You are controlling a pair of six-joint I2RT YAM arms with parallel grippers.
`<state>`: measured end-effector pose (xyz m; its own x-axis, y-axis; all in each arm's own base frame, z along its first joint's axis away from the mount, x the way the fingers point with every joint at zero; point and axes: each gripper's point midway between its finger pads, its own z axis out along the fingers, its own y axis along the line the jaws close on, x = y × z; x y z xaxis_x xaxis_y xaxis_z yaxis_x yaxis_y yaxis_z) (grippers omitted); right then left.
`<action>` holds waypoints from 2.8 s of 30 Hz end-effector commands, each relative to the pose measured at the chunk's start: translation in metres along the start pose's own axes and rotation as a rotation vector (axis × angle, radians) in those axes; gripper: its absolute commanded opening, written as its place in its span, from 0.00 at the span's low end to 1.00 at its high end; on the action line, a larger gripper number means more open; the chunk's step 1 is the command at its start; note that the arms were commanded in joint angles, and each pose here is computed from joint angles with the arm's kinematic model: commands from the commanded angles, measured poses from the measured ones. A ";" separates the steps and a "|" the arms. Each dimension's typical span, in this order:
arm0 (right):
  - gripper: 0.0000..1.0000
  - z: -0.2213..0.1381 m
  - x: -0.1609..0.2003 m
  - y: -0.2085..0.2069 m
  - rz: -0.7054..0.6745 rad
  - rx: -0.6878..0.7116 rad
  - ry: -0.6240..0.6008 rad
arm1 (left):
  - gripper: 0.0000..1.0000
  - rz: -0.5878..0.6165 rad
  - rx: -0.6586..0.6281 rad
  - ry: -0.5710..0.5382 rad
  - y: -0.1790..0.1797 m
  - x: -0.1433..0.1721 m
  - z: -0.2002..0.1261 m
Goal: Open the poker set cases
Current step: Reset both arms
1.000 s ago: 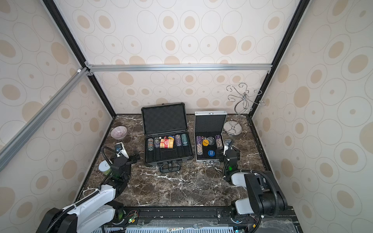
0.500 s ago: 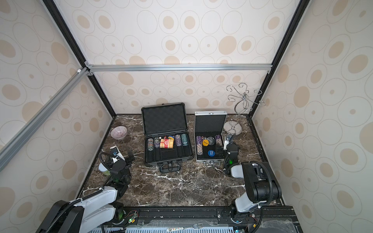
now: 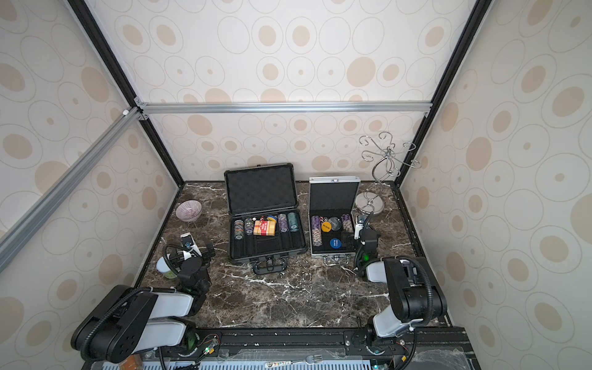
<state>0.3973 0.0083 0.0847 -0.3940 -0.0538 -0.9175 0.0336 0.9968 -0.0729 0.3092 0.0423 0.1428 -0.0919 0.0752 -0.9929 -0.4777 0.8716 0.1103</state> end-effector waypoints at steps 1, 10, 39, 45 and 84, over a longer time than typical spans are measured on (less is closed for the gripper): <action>1.00 0.000 0.000 -0.002 0.001 0.002 0.002 | 1.00 -0.027 0.071 -0.094 -0.013 -0.025 0.005; 0.99 0.000 0.000 -0.002 0.001 0.003 0.002 | 1.00 0.024 0.172 -0.084 -0.035 -0.025 0.014; 1.00 0.000 0.000 -0.002 0.001 0.002 0.003 | 1.00 -0.033 0.201 0.001 -0.032 0.004 0.050; 1.00 -0.001 0.000 -0.002 0.000 0.003 0.002 | 1.00 -0.032 0.201 0.000 -0.032 0.004 0.049; 1.00 0.001 0.000 -0.001 0.003 -0.008 0.008 | 1.00 -0.031 0.201 0.000 -0.032 0.004 0.049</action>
<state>0.3957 0.0084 0.0809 -0.4093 -0.0542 -0.9108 0.0299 0.9969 -0.0727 0.3628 0.0359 0.1248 -0.1041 0.0547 -0.9931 -0.2868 0.9544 0.0826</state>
